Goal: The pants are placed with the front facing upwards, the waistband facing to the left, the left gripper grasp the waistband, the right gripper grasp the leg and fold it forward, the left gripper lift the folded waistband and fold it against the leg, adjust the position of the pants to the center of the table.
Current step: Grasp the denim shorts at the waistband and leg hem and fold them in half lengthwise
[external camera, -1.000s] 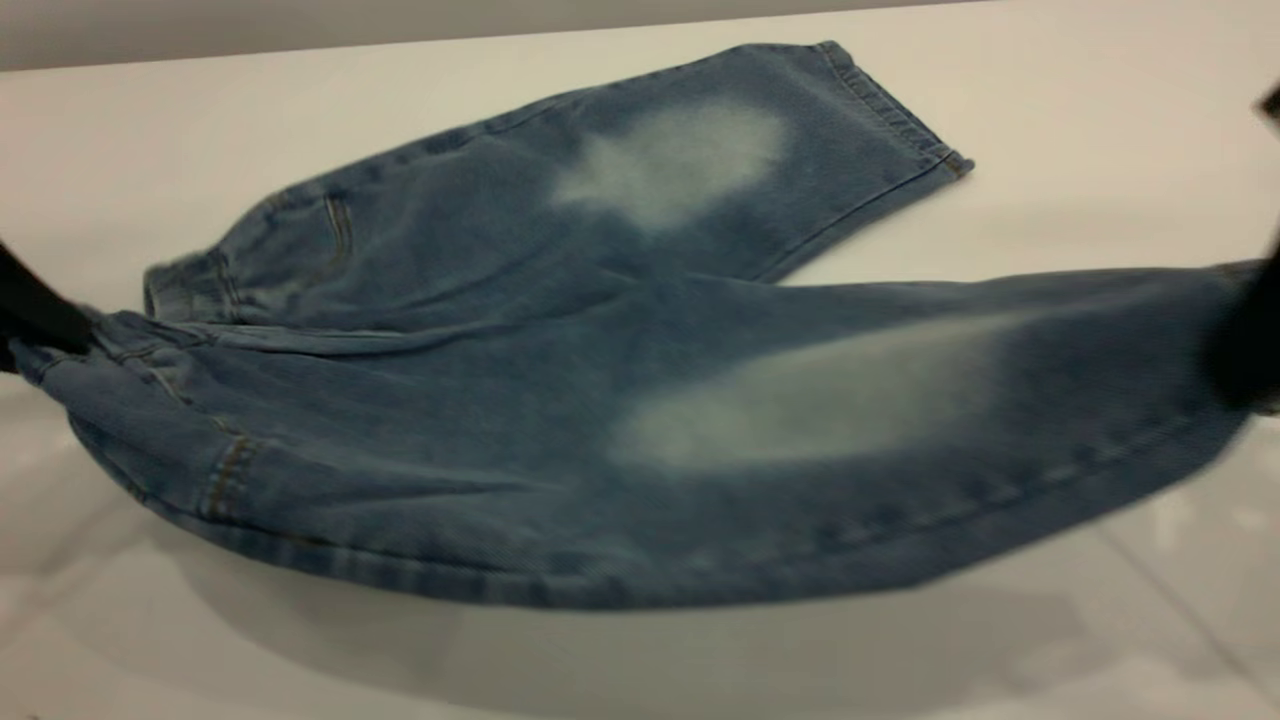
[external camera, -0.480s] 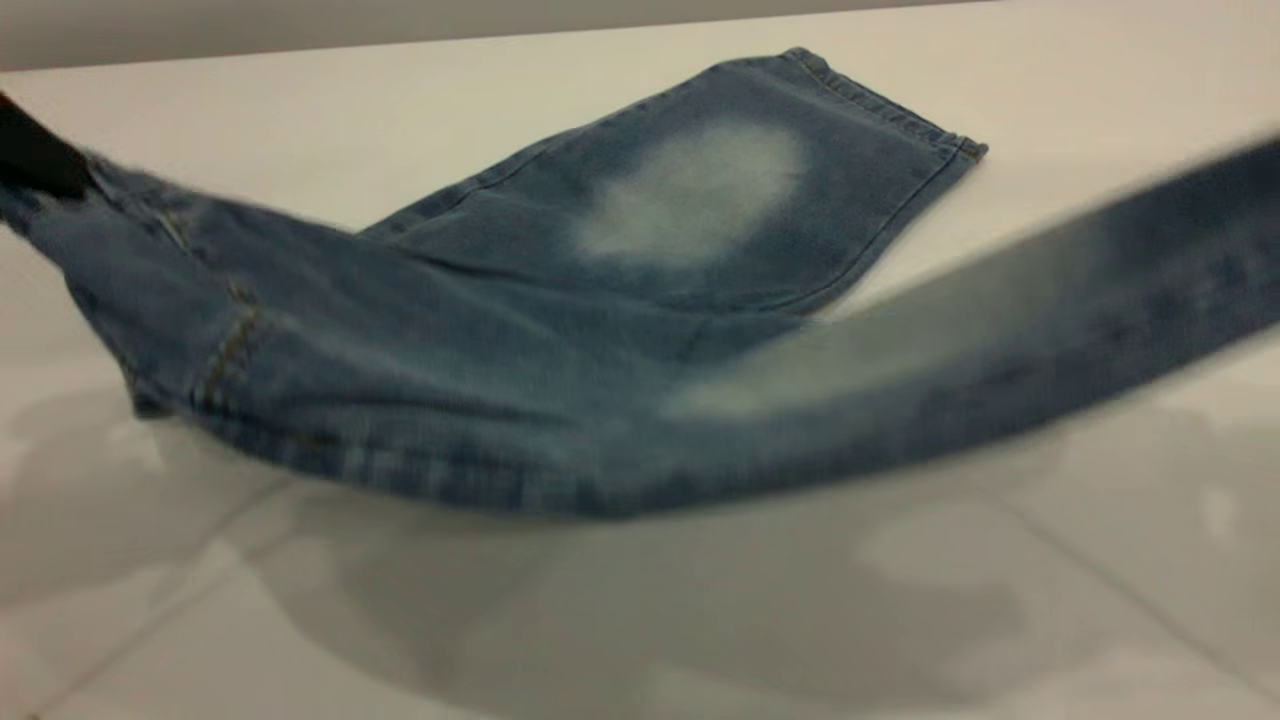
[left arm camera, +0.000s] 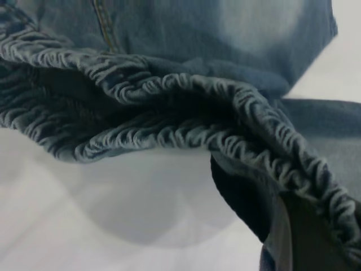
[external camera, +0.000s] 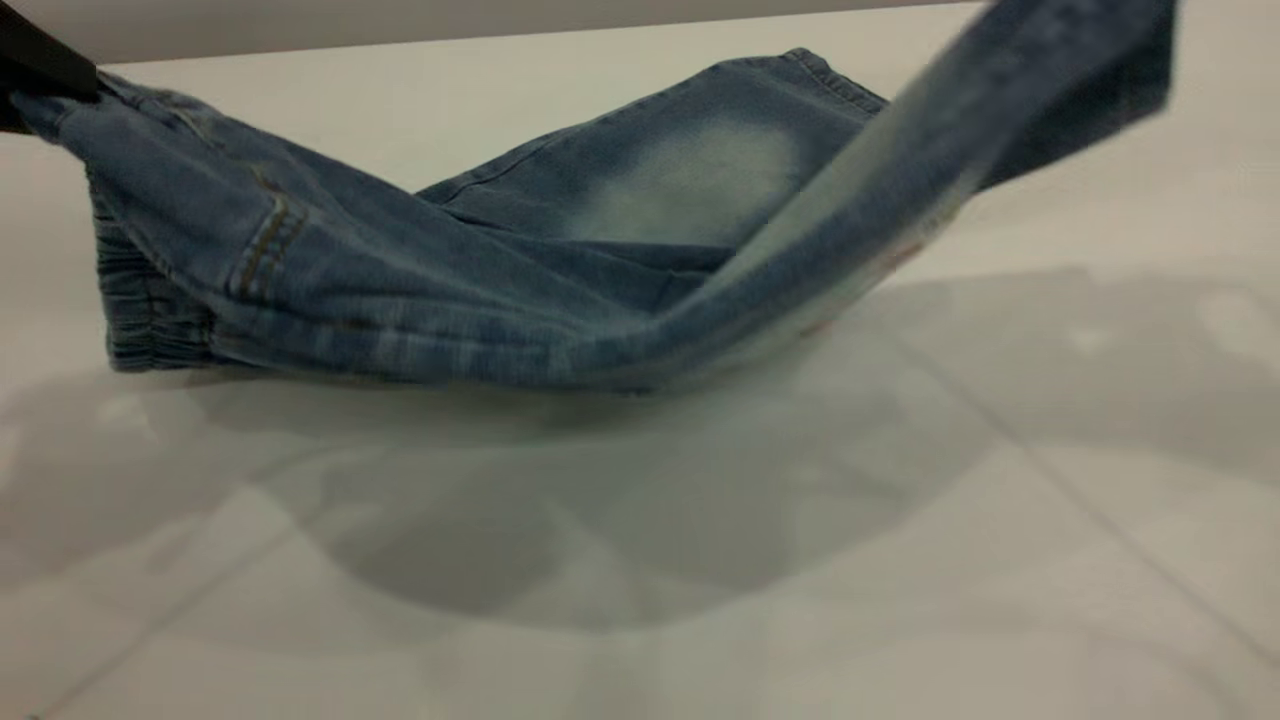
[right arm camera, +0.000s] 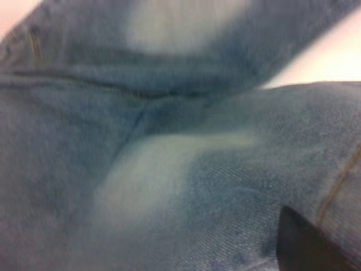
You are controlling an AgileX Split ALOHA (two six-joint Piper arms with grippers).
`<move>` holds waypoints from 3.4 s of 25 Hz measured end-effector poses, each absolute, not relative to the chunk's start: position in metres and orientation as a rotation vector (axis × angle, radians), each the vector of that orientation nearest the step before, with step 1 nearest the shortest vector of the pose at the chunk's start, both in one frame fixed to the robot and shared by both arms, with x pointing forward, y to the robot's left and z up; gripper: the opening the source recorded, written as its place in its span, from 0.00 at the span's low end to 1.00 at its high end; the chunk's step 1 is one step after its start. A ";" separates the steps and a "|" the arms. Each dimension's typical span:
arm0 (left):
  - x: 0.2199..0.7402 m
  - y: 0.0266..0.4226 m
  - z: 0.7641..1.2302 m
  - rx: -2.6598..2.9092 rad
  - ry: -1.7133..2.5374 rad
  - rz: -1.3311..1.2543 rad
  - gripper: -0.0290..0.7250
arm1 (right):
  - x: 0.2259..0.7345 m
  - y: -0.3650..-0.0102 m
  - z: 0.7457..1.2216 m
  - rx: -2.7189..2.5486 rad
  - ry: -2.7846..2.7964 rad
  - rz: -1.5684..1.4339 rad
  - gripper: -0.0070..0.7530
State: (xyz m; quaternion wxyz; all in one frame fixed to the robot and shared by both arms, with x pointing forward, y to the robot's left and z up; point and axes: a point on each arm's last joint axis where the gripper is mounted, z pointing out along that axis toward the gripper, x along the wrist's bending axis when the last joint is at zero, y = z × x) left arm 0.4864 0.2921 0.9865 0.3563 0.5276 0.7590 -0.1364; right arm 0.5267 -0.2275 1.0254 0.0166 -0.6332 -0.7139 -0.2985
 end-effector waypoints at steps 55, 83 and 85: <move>0.519 0.350 0.900 0.599 2.513 0.196 0.19 | 0.693 -0.189 0.933 -1.969 -1.942 -1.187 0.04; 0.519 0.352 0.900 0.659 2.500 0.244 0.66 | 0.700 -0.171 0.939 -1.977 -1.944 -1.358 0.10; 0.519 0.352 0.900 0.665 2.499 0.235 0.66 | 0.700 -0.171 0.939 -1.965 -1.964 -1.361 0.12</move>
